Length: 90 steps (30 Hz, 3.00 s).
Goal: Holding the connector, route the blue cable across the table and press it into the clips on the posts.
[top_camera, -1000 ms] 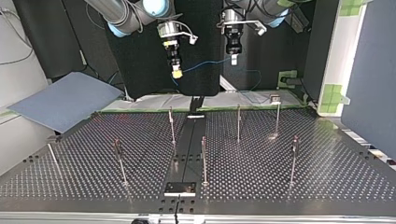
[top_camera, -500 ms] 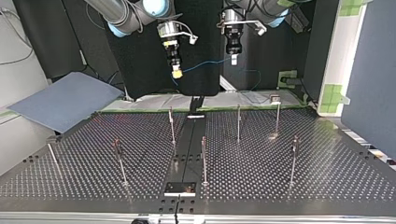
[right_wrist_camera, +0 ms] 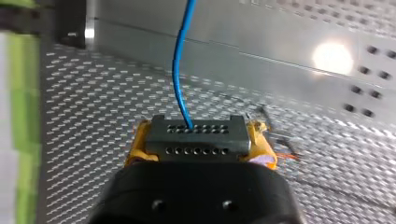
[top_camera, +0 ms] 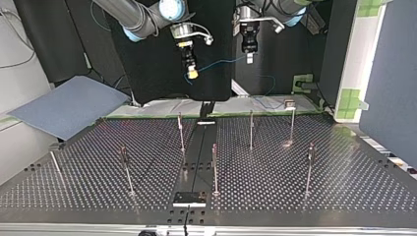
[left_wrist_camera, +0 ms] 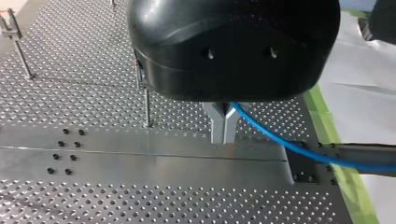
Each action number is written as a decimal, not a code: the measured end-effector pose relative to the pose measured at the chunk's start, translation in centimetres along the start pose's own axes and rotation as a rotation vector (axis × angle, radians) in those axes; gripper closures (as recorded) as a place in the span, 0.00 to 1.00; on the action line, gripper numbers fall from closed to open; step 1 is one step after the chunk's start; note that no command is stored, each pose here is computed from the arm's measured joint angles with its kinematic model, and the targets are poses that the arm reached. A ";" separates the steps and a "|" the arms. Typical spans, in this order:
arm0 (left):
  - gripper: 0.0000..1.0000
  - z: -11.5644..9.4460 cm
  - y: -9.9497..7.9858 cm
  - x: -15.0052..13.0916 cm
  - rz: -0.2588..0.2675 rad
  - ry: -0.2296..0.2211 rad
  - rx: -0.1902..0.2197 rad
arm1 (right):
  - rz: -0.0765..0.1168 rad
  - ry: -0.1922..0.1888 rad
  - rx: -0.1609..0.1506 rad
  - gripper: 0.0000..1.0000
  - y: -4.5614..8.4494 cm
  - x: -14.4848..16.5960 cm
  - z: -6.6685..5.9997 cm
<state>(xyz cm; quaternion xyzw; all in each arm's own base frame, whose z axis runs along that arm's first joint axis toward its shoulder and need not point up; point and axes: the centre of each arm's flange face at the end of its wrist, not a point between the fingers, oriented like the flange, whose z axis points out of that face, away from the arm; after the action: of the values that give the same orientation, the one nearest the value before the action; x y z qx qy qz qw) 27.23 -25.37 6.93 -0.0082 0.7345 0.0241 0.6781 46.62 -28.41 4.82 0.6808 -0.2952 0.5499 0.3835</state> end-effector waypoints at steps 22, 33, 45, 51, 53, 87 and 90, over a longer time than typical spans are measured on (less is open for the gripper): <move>1.00 0.7 -0.1 -2.0 -0.002 -0.012 -0.011 | 0.025 -0.031 0.050 1.00 -1.7 2.7 0.4; 1.00 3.4 -0.2 -6.9 -0.057 -0.077 -0.111 | 0.128 0.079 0.108 1.00 -1.8 10.7 2.8; 1.00 4.1 1.4 -11.4 -0.062 -0.105 -0.242 | 0.186 0.147 0.161 1.00 -1.1 18.2 4.1; 1.00 4.3 2.0 -14.0 -0.085 -0.126 -0.302 | 0.193 0.144 0.183 1.00 -1.2 19.3 4.7; 1.00 4.2 2.2 -14.8 -0.091 -0.130 -0.319 | 0.198 0.148 0.194 1.00 -1.3 19.7 4.9; 1.00 7.2 6.4 -25.6 -0.097 -0.165 -0.439 | 0.253 0.206 0.298 1.00 -3.2 29.2 7.9; 1.00 7.8 6.9 -25.8 -0.093 -0.165 -0.440 | 0.269 0.219 0.301 1.00 -3.2 30.1 8.2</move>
<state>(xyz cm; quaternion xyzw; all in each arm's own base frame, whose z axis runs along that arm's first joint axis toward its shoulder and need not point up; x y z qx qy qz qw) 36.75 -18.65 32.19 -0.1875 0.6525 0.1528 0.7181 60.19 -33.00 32.72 0.6213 -0.2544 0.7043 0.2306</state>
